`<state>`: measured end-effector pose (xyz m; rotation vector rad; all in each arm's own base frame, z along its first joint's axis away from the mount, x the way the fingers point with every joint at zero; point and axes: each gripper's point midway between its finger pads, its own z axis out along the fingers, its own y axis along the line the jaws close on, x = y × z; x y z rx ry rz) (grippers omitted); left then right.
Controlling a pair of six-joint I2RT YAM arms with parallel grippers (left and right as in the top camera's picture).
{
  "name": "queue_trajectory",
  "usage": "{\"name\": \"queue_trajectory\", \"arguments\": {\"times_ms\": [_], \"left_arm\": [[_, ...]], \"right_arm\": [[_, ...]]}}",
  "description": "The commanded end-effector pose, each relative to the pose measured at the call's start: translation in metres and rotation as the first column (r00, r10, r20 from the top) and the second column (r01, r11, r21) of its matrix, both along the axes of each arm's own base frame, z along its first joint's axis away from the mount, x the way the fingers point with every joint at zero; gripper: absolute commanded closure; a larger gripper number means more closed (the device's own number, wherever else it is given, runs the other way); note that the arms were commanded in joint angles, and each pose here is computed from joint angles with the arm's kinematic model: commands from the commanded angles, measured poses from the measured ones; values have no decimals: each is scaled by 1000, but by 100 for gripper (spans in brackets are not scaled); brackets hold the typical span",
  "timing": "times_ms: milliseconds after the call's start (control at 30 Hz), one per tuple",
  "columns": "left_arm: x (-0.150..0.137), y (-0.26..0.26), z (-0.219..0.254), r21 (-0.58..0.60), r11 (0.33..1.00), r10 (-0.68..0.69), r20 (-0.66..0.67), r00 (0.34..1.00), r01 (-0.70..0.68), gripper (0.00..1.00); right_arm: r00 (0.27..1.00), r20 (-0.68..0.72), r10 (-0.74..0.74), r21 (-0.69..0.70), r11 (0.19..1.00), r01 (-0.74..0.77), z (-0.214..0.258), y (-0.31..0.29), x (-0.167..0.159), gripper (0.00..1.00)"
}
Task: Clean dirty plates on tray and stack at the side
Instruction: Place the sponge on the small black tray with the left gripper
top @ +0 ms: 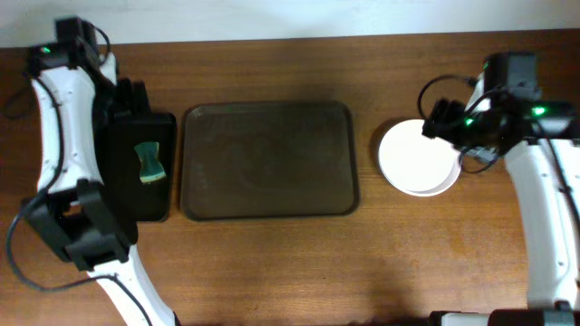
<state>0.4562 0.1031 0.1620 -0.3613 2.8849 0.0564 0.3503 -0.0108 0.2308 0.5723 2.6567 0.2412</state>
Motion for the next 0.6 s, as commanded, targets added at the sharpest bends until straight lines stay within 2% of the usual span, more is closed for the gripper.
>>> {"name": "queue_trajectory", "arguments": {"times_ms": [0, 67, 167, 300, 433, 567], "left_arm": [[-10, -17, 108, 55, 998, -37, 223, 974, 26, 1], [-19, -20, 128, 63, 998, -43, 261, 964, 28, 1], [-21, -21, 132, 65, 998, -44, 271, 962, 27, 1], [-21, -21, 132, 65, 998, -44, 269, 962, 27, 1], [-21, -21, 132, 65, 998, -44, 269, 962, 27, 1], [-21, -21, 132, 65, 998, -44, 269, 962, 27, 1]], "right_arm": [[984, 138, 114, -93, 990, -101, 76, 0, -17, 2], [980, 174, 95, -142, 987, -71, 114, -6, -41, 2], [962, 265, 70, -204, 979, -14, 161, -14, -80, 2], [888, 453, 74, -221, 975, 32, 212, -9, -139, 2], [847, 527, 68, -216, 975, 56, 227, -7, -168, 2], [843, 533, 71, -220, 974, 57, 228, -7, -172, 2]]}}
